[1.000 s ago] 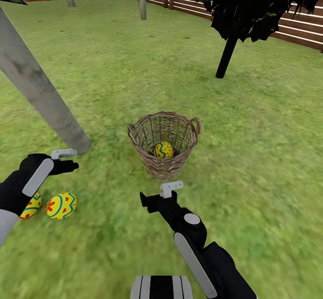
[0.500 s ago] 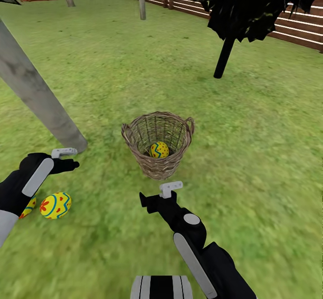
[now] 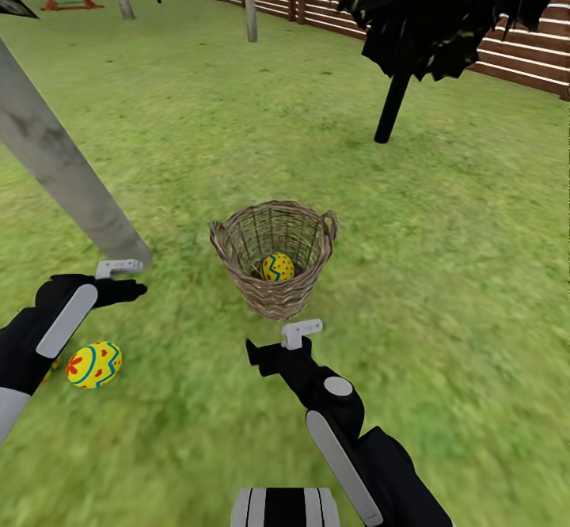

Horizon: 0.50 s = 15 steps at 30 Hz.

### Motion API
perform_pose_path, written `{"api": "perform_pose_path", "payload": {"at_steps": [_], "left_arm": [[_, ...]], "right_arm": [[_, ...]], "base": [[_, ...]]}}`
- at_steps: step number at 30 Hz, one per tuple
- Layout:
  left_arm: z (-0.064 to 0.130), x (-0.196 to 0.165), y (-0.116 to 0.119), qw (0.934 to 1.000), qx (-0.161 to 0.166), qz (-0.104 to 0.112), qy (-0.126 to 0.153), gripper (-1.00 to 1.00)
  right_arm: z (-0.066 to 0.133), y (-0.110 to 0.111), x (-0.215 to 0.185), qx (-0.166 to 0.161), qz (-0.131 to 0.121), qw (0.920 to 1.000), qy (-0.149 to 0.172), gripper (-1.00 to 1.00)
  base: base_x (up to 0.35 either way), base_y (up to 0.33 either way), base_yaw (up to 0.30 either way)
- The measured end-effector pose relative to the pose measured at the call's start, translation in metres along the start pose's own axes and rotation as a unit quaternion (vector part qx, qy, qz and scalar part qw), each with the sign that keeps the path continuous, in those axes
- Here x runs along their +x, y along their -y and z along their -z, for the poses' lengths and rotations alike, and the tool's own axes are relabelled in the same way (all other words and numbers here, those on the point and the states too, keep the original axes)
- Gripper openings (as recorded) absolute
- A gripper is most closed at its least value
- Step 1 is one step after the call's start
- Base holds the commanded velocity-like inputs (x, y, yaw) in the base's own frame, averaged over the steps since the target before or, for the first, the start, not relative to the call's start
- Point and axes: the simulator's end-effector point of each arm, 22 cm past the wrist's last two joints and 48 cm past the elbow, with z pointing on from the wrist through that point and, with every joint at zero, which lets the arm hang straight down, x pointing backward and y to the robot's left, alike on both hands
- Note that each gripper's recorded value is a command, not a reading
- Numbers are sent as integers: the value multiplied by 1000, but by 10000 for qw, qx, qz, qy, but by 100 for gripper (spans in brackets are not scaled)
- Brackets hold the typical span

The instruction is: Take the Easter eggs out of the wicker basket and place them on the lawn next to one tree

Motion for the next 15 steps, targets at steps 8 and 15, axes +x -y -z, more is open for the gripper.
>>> {"api": "perform_pose_path", "payload": {"at_steps": [8,15], "left_arm": [[38,-17,19,9987,256,-137,424,100],[70,-28,31,9962,426,-250,711,100]], "right_arm": [[10,-6,-15,-15,76,9999,146,100],[18,-11,-28,-23,137,9995,270,100]], "base": [[0,-1,0],[0,0,0]]}}
